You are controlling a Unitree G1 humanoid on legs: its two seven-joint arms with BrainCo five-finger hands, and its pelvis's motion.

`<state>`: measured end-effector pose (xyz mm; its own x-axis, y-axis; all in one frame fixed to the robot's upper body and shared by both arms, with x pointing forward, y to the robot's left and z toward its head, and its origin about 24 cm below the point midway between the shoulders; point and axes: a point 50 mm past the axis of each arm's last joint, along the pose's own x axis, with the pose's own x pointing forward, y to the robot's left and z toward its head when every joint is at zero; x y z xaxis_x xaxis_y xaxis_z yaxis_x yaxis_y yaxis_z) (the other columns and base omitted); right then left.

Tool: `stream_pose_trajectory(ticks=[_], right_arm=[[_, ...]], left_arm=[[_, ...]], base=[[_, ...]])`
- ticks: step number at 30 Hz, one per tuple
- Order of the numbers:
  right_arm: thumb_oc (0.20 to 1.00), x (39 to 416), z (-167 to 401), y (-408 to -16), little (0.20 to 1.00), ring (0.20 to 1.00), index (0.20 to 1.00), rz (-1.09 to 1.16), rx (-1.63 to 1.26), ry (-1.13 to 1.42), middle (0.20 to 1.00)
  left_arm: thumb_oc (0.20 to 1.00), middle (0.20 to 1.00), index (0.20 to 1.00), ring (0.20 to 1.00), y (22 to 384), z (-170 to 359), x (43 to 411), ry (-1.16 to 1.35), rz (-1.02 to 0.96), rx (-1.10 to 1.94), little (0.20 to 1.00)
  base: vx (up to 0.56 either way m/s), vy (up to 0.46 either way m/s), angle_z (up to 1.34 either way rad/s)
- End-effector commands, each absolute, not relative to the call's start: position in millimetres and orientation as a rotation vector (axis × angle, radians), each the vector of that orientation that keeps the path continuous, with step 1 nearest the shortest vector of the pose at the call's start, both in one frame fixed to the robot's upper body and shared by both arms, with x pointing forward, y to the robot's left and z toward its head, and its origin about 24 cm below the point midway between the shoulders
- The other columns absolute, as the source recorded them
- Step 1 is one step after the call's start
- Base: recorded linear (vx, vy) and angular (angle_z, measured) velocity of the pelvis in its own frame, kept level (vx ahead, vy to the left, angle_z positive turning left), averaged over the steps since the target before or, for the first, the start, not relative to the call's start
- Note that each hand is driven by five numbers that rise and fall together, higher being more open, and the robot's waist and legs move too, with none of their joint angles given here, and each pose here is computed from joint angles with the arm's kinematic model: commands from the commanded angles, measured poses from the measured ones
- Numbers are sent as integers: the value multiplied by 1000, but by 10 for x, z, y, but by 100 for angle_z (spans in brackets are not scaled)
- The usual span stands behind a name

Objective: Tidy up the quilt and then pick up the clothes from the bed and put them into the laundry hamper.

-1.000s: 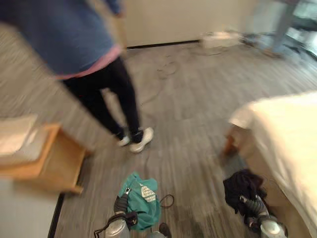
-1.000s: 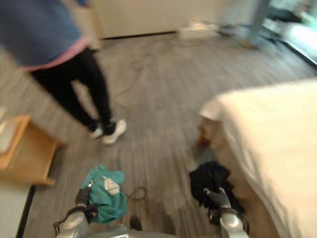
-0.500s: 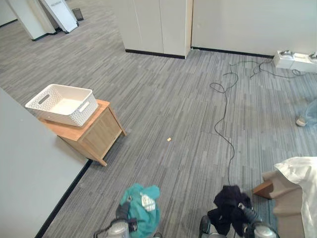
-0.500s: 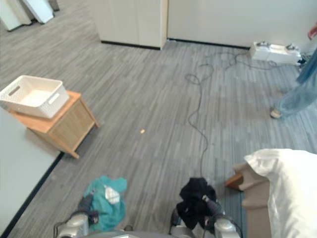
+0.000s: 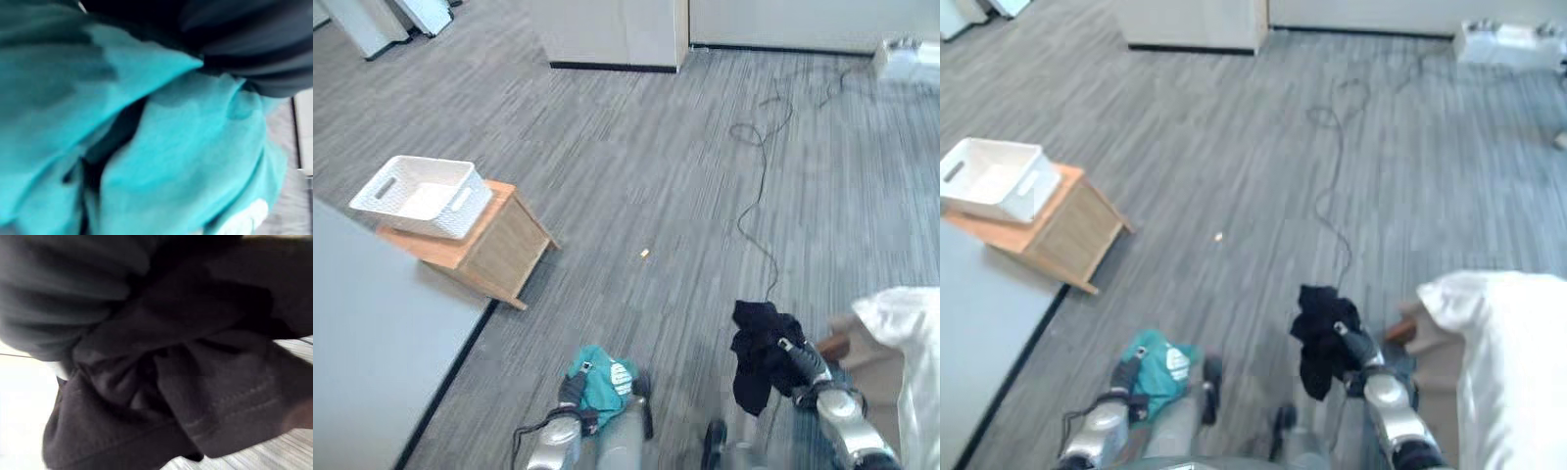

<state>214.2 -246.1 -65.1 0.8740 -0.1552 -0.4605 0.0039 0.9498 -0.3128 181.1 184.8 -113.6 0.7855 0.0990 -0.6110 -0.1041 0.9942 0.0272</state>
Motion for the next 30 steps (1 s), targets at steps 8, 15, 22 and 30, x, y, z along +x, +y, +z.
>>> stream_pose_trajectory(ticks=[8, 15, 22, 30], right_arm=[[200, 2207, -530, -2262, 200, 200, 200, 10, -345, 385, 200], [200, 2143, -522, -2379, 200, 200, 200, -12, -363, 404, 200], [200, 2187, -554, -2354, 200, 200, 200, 10, -352, 438, 200], [200, 2151, -539, -2451, 200, 200, 200, 3, -389, 437, 200]], left_arm=[[200, 200, 200, 200, 2243, -950, 1929, 573, 160, 100, 200], [200, 200, 200, 200, 2285, -837, 2069, 512, 145, 178, 200], [200, 200, 200, 200, 2214, -999, 1881, 592, 161, 101, 200], [200, 200, 200, 200, 2204, -1015, 1723, 592, 155, 75, 200]], base=[[617, 281, 8], [907, -104, 158], [635, -269, 98], [533, -50, 1]])
